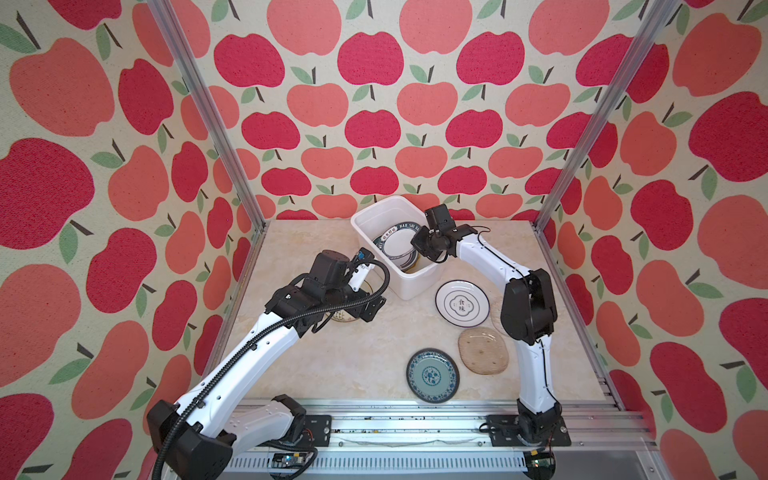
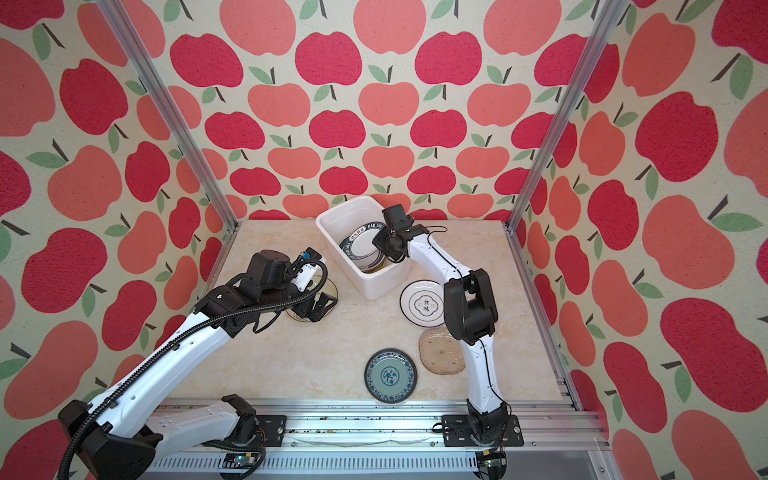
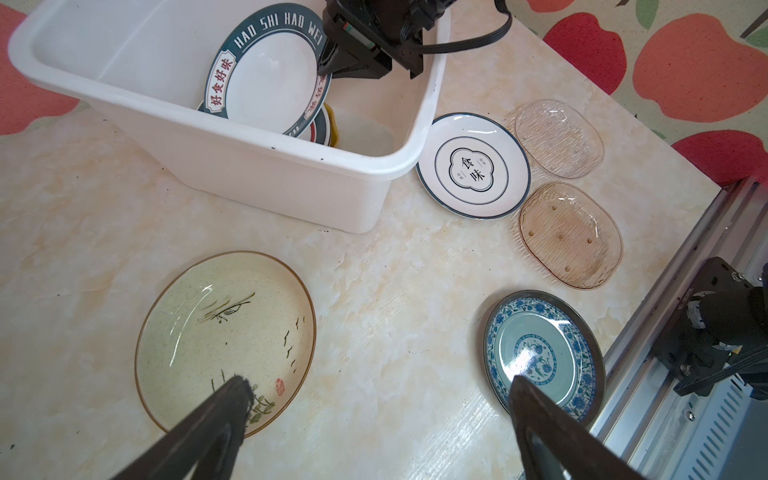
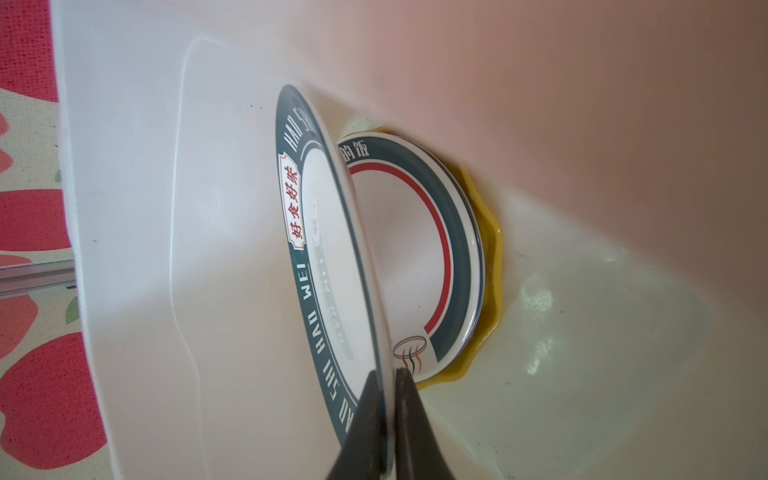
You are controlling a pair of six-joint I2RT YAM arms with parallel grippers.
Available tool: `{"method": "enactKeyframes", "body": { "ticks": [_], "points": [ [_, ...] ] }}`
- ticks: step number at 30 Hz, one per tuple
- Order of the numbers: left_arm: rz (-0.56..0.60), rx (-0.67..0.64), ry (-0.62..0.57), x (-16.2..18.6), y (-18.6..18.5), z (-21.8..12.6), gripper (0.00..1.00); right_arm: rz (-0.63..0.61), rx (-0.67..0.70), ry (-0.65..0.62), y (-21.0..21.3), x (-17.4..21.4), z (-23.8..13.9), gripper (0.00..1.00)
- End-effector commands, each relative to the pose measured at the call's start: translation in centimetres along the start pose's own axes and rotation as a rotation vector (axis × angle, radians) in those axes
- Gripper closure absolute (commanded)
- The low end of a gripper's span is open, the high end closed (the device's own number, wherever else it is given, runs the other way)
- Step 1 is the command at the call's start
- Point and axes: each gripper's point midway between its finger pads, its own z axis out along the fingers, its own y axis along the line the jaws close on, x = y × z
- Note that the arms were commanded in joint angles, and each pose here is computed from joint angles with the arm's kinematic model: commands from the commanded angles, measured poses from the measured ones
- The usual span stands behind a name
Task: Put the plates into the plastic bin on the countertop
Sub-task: 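Lower the plate into the bin onto the stacked plates and open the right gripper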
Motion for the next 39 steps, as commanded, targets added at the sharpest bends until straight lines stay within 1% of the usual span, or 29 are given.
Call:
{"method": "enactKeyframes", "body": {
  "ticks": [1,10,12,15,22,27,31,33,36,39],
  "points": [
    [0.026,-0.009,0.008,0.8,0.0,-0.4,0.01,0.035,0.142,0.092,-3.3,2.4,0.7,0.89],
    [0.034,-0.004,0.021,1.6,-0.1,-0.2,0.01,0.03,0.178,0.14,-3.8,3.1,0.9,0.86],
    [0.03,-0.008,0.025,1.8,0.0,-0.1,0.01,0.029,0.176,0.144,-3.7,3.2,1.1,0.84],
    [0.024,-0.01,-0.001,1.9,0.0,-0.6,0.01,0.03,0.178,0.155,-3.7,3.4,1.3,0.83],
    [0.009,-0.003,0.002,2.8,-0.2,-0.5,0.01,0.05,0.186,0.188,-4.3,4.3,2.4,0.81],
    [0.009,-0.01,-0.005,2.9,-0.1,-0.8,0.01,0.052,0.168,0.19,-3.8,4.2,2.8,0.8],
    [0.01,-0.016,-0.007,2.9,0.0,-1.0,0.01,-0.003,0.115,0.179,-2.0,3.5,2.4,0.74],
    [0.001,-0.02,-0.014,2.7,0.0,-1.2,0.01,-0.051,0.073,0.18,-0.6,3.1,1.8,0.69],
    [-0.036,-0.034,-0.026,2.1,0.2,-1.8,0.01,-0.164,0.003,0.166,2.3,2.4,-0.1,0.59],
    [-0.081,-0.034,-0.048,1.4,0.2,-2.6,0.01,-0.303,-0.067,0.138,5.5,1.7,-3.3,0.48]
  ]
}}
